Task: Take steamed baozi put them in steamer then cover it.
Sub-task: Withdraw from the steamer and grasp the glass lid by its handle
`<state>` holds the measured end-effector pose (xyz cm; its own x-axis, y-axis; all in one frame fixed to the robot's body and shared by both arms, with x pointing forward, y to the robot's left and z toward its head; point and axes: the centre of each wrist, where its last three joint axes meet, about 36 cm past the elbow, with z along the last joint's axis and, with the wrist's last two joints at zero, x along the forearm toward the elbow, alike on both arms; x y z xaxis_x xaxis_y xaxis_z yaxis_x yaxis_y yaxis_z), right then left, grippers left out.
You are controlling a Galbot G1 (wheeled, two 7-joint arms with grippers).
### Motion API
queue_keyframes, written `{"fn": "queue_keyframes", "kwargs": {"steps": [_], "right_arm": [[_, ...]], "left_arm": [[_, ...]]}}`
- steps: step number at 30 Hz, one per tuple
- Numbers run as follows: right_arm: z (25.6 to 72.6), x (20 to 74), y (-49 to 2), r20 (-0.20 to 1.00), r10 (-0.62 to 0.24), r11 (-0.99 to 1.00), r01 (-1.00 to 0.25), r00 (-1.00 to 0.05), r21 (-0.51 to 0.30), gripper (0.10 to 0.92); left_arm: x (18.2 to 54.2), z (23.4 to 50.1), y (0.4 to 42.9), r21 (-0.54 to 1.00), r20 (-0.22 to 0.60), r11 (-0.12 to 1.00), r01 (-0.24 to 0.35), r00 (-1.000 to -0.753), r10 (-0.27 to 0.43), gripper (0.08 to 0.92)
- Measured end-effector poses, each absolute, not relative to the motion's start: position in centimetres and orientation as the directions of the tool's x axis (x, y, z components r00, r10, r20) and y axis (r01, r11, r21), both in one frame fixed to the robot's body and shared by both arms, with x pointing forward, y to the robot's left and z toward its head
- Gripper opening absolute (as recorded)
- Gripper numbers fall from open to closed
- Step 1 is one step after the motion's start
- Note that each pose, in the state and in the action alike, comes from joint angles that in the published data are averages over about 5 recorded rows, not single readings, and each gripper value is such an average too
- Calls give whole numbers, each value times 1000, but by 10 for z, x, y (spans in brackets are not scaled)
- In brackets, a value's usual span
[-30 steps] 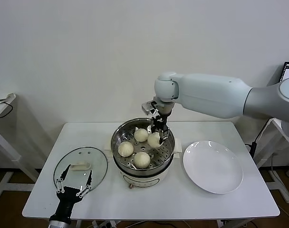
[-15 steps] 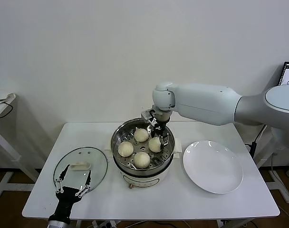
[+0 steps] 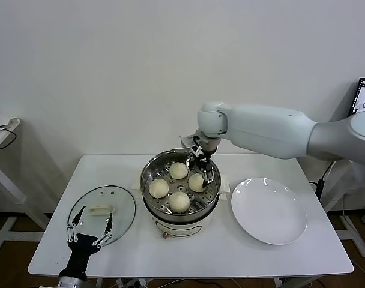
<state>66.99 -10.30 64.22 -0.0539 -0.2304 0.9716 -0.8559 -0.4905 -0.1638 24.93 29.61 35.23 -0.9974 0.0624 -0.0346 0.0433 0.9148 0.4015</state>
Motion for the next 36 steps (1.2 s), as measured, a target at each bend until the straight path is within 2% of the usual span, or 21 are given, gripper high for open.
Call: {"fn": "queue_keyframes", "kwargs": {"steps": [3, 7, 11, 15, 17, 20, 24, 29, 36], "right_arm": [[653, 664, -125, 931, -353, -458, -851, -94, -259, 823], [654, 653, -164, 810, -553, -342, -832, -197, -436, 823], [638, 637, -205, 584, -726, -102, -784, -362, -612, 823], [601, 620, -240, 305, -781, 214, -692, -545, -689, 823], [579, 609, -255, 171, -758, 370, -632, -629, -681, 823], [546, 593, -277, 6, -670, 577, -526, -742, -625, 823], [504, 569, -300, -130, -519, 764, -391, -845, -513, 823], [458, 535, -317, -208, -339, 899, -251, -918, -359, 823], [396, 484, -342, -207, -110, 979, -70, -972, -192, 823]], "left_arm": [[253, 353, 299, 422, -46, 906, 32, -997, 56, 823], [259, 354, 303, 466, -61, 884, 18, -997, 53, 823], [267, 355, 308, 526, -75, 851, 2, -996, 49, 823], [275, 355, 313, 597, -88, 802, -19, -995, 43, 823], [280, 354, 316, 638, -93, 769, -30, -995, 38, 823], [286, 353, 321, 702, -96, 711, -46, -995, 31, 823], [294, 350, 328, 781, -90, 622, -51, -995, 32, 823], [302, 341, 340, 875, -53, 483, -27, -998, 42, 823], [307, 320, 353, 967, 9, 254, 25, -998, 64, 823]]}}
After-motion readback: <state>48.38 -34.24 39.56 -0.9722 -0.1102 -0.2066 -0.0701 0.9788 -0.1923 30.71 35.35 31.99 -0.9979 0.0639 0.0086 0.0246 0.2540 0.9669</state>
